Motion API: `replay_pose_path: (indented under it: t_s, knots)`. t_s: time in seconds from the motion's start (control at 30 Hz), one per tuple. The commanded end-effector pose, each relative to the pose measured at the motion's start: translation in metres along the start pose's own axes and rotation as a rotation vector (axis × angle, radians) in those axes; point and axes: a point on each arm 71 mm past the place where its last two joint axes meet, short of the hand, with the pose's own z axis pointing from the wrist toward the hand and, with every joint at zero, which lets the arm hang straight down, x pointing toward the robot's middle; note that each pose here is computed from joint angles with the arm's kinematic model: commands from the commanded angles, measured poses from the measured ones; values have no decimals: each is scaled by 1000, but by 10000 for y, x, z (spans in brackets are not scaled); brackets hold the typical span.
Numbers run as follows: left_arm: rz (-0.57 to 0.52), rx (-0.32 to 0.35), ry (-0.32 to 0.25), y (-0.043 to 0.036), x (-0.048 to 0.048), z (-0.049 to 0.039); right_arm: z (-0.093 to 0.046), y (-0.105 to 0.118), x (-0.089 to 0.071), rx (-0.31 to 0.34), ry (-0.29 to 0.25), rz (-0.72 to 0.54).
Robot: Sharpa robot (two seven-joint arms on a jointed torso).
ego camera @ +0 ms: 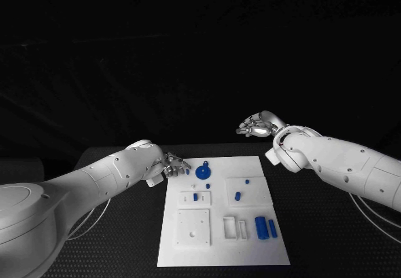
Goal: Assemble the parts on the task board
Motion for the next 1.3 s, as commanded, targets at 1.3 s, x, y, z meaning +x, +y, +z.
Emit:
replay_pose_path:
  t_s: [1.3]
  knots:
    - [-9,-2,7,-35,62,66,11,69,43,-23,16,4]
